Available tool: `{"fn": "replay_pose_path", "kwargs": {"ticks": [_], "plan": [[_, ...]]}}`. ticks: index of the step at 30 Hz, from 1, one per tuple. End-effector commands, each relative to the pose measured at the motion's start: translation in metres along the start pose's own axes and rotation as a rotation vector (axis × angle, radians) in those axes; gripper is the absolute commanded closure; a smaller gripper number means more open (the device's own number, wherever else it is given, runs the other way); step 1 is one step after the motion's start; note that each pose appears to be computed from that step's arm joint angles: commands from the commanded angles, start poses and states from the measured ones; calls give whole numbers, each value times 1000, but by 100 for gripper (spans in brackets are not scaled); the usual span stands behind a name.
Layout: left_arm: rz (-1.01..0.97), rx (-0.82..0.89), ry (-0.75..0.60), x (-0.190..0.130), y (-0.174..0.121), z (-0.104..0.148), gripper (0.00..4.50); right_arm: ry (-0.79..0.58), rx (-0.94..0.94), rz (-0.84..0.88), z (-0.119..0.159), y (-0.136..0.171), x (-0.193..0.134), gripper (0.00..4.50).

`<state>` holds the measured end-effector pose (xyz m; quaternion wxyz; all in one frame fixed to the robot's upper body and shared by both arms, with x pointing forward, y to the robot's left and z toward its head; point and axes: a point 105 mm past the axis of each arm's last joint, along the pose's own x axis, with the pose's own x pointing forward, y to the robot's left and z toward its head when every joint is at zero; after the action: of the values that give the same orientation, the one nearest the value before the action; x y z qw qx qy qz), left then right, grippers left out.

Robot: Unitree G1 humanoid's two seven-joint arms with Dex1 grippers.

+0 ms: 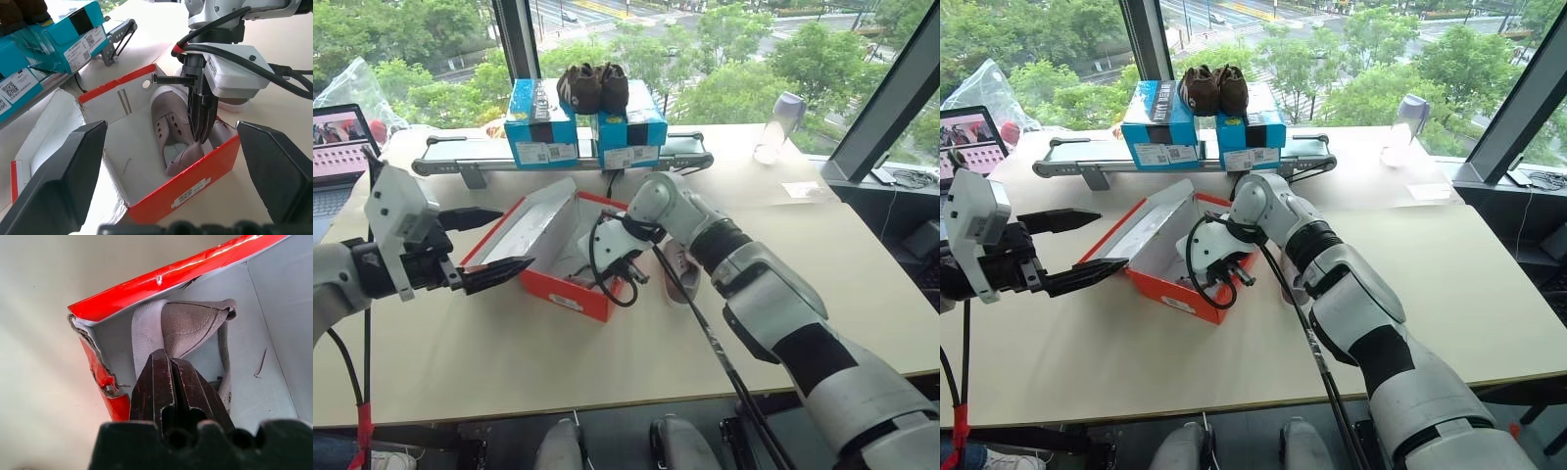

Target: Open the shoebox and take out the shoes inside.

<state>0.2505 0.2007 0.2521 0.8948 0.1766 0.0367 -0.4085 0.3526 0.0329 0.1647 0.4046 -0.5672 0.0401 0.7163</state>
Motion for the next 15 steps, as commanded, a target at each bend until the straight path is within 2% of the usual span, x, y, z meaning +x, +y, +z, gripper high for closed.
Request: {"fn": "replay_pose_path", "kwargs": {"ticks": [1,4,10,15], "plan": [[19,48,-22,-1,4,9,0,-4,-38,-62,11,-16,-17,447],[17,49,-22,-1,4,9,0,8,-128,-130,22,-27,-34,447],[1,54,-31,4,5,10,0,-57,-285,-237,58,-39,-70,447],[-25,57,-44,11,6,10,0,-39,-366,-334,70,-44,-99,447]]}}
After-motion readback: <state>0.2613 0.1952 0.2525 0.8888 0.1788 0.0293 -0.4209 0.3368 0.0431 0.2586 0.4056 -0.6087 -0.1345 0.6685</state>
